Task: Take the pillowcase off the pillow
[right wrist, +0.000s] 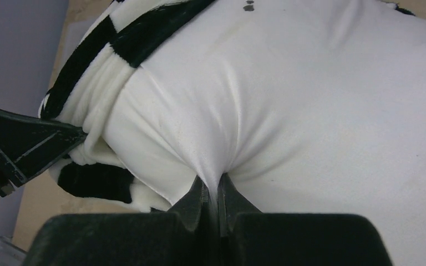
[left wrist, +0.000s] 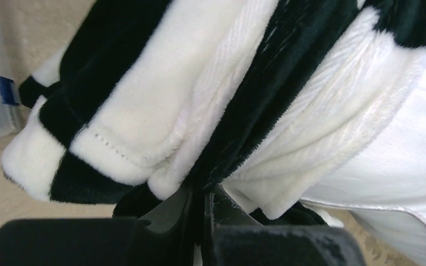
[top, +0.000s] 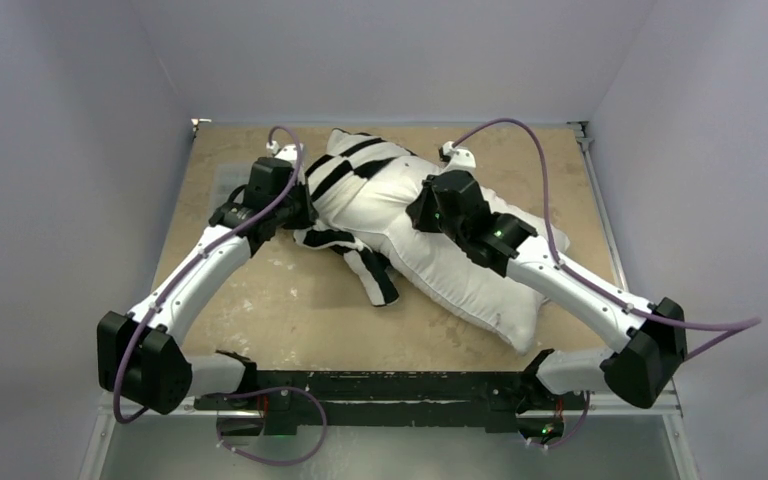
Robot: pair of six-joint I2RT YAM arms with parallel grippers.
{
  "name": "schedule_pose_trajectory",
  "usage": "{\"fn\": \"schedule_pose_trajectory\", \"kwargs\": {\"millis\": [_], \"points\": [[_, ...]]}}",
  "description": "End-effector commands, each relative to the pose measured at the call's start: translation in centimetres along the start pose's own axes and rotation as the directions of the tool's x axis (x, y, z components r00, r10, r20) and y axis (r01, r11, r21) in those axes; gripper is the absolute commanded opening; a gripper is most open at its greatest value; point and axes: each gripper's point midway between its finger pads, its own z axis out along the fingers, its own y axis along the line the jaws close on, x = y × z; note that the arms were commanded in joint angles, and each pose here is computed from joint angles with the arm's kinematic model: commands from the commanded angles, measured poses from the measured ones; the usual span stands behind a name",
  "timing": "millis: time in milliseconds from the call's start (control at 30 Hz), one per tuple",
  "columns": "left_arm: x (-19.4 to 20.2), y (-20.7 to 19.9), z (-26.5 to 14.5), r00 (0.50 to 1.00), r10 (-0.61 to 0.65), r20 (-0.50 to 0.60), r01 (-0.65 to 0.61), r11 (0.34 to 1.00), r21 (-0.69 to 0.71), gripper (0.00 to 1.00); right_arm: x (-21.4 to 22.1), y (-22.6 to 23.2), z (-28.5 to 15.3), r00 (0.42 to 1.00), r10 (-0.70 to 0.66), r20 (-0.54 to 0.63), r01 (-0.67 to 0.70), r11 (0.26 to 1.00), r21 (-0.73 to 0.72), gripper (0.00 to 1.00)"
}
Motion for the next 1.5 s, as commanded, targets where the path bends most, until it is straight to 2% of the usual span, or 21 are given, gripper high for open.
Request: {"fn": "schedule_pose_trajectory", "kwargs": {"millis": [0,100,300,433,533,633,733,800,867,967,1033,1167,1333,1400,1467], "points": [[-3.4,8.0,-2.0,0.989,-0.035,0.142,0.073,0.959,-0.274,0.00,-7.3,-1.8,-2.8,0.972,0.036,0.234,-0.044,0.999,0.030,0.00],[-3.5,9.8,-2.3,0.984,-0.063,0.168,0.113,0.946,-0.303,0.00,-8.1,-2.4,-3.6,0.966,0.045,0.254,-0.055,0.998,0.035,0.00],[-0.3,12.6,-0.3,0.988,-0.124,0.092,0.149,0.922,-0.357,0.00,-9.7,-2.3,-5.2,0.960,0.032,0.279,-0.031,0.999,-0.011,0.00],[1.4,11.8,0.6,0.988,-0.149,0.041,0.155,0.942,-0.298,0.02,-8.3,0.8,-5.6,0.975,-0.043,0.220,0.086,0.978,-0.188,0.00],[0.8,10.4,0.2,0.988,-0.148,0.046,0.155,0.962,-0.224,0.17,-7.3,2.6,-6.1,0.979,-0.081,0.189,0.135,0.946,-0.296,0.00],[-1.0,9.0,-0.8,0.986,-0.139,0.091,0.153,0.975,-0.159,0.33,-6.5,2.6,-5.7,0.980,-0.114,0.165,0.160,0.940,-0.301,0.01],[-3.1,7.8,-2.0,0.984,-0.129,0.125,0.143,0.983,-0.113,0.42,-5.6,2.0,-4.9,0.980,-0.151,0.133,0.183,0.943,-0.278,0.03],[-4.4,7.4,-2.7,0.983,-0.118,0.137,0.132,0.986,-0.101,0.47,-5.3,1.7,-4.5,0.980,-0.162,0.118,0.188,0.946,-0.265,0.11],[-5.5,7.0,-3.3,0.984,-0.103,0.147,0.117,0.988,-0.096,0.51,-5.4,1.9,-4.6,0.980,-0.162,0.116,0.188,0.944,-0.271,0.30],[-7.5,6.5,-4.2,0.980,-0.079,0.184,0.096,0.992,-0.081,0.55,-6.7,2.5,-5.3,0.978,-0.151,0.147,0.188,0.941,-0.281,0.63],[-8.8,5.9,-4.5,0.976,-0.067,0.209,0.080,0.995,-0.054,0.57,-7.7,2.9,-5.8,0.976,-0.144,0.165,0.186,0.941,-0.282,0.75],[-10.6,4.4,-3.8,0.974,-0.056,0.217,0.054,0.998,0.018,0.59,-8.4,2.9,-4.5,0.975,-0.156,0.159,0.191,0.952,-0.239,0.84],[-11.7,2.0,-1.9,0.982,-0.056,0.181,0.028,0.988,0.150,0.60,-6.9,1.1,0.7,0.982,-0.176,0.071,0.182,0.979,-0.096,0.89],[-11.9,1.0,-1.2,0.984,-0.045,0.171,0.012,0.982,0.189,0.60,-6.9,0.2,2.6,0.979,-0.190,0.074,0.192,0.981,-0.026,0.92],[-12.0,0.1,-0.3,0.987,-0.023,0.157,-0.011,0.977,0.213,0.61,-5.9,0.0,4.2,0.979,-0.199,0.045,0.200,0.980,-0.009,0.96]]}}
